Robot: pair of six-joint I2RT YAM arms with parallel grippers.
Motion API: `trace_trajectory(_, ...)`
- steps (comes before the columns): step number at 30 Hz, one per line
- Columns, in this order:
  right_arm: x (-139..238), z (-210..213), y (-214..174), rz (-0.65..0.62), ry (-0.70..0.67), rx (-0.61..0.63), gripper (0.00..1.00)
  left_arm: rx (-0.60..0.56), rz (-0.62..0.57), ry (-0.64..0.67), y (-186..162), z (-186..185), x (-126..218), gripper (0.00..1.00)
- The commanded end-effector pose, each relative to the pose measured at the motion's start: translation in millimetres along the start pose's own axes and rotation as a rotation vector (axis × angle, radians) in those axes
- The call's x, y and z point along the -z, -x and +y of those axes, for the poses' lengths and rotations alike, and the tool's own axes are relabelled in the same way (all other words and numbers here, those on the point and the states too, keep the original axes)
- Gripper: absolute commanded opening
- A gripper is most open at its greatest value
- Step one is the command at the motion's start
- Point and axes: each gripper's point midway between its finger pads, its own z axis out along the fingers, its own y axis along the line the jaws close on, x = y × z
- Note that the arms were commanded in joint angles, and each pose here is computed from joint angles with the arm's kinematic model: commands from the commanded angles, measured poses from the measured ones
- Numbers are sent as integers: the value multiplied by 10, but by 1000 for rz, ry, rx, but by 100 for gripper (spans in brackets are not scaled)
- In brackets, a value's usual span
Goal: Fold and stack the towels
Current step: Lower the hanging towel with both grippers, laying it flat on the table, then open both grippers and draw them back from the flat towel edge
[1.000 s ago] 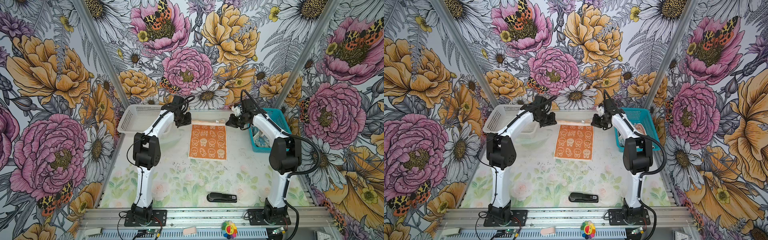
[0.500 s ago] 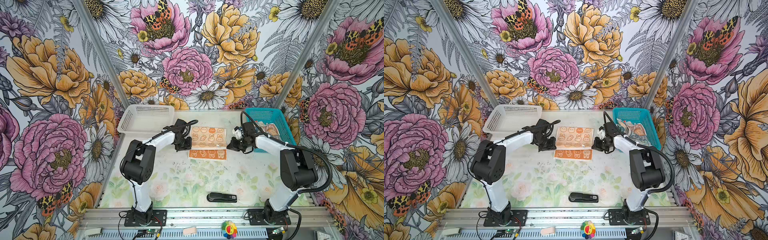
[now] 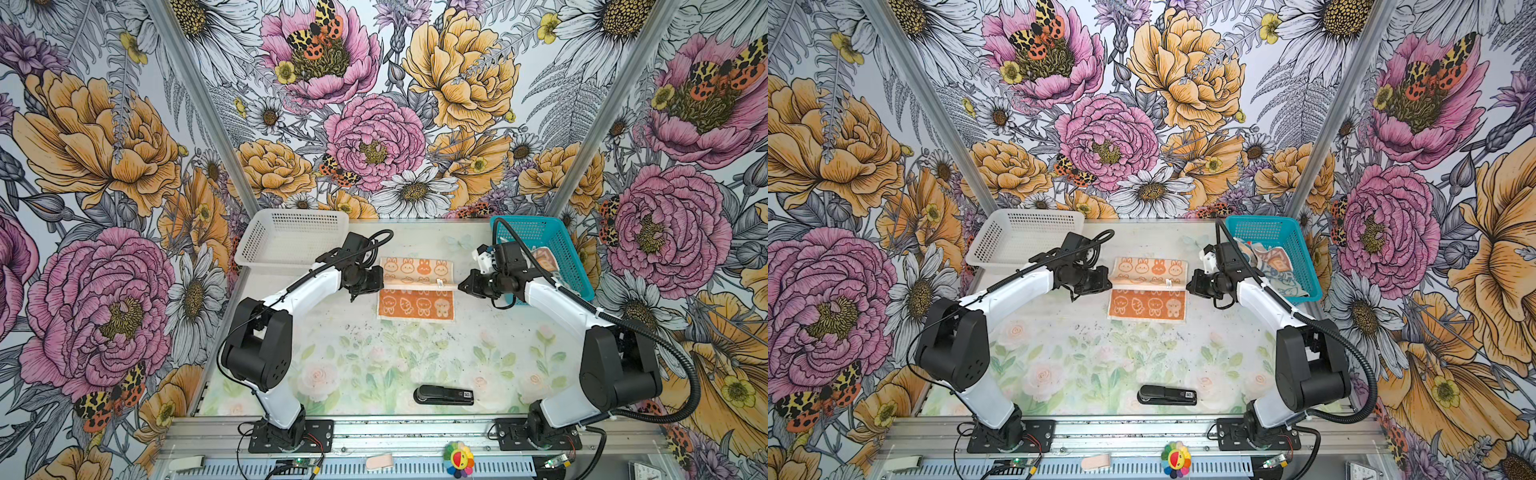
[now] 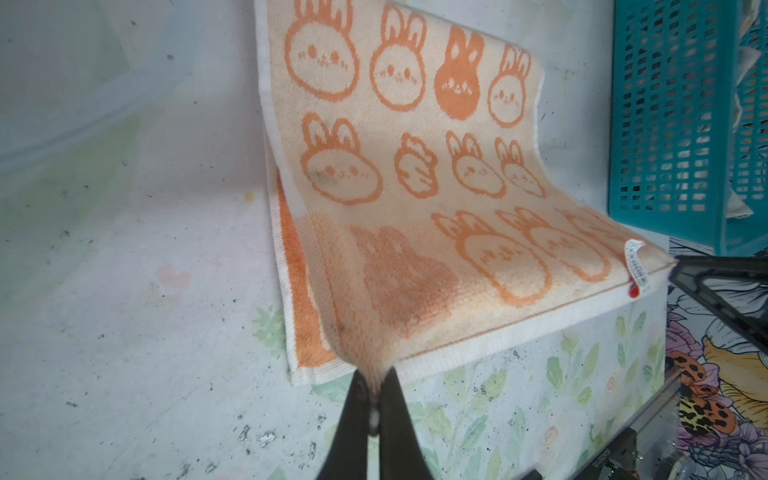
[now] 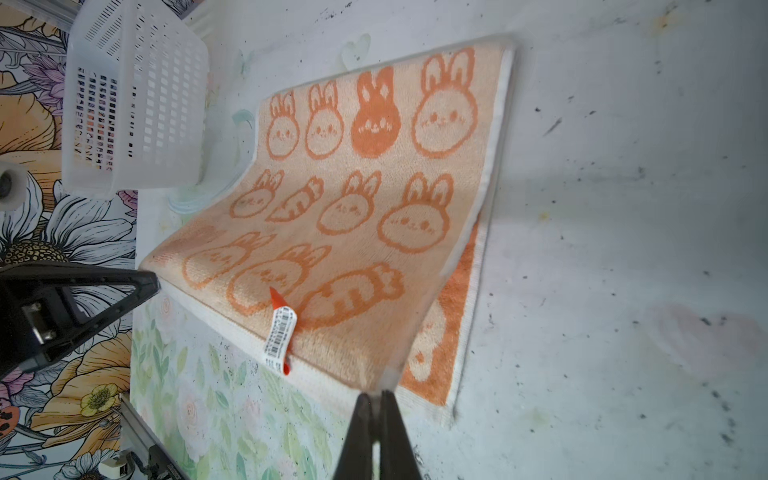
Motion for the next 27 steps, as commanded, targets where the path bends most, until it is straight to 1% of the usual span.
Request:
trace_trajectory(1, -138, -328, -310, 60, -125, -38, 0, 43, 52, 150, -266, 392, -146, 0)
trace_trajectory(6, -358, -517, -578, 111, -145, -71, 0, 53, 102, 170, -535, 508, -322, 0)
trace_trajectory(12, -435, -642, -679, 133, -176, -80, 0, 54, 149, 184, -728, 556, -483, 0)
trace_trajectory(27, -485, -719, -748, 152, -206, -81, 0, 50, 179, 195, -819, 580, -586, 0)
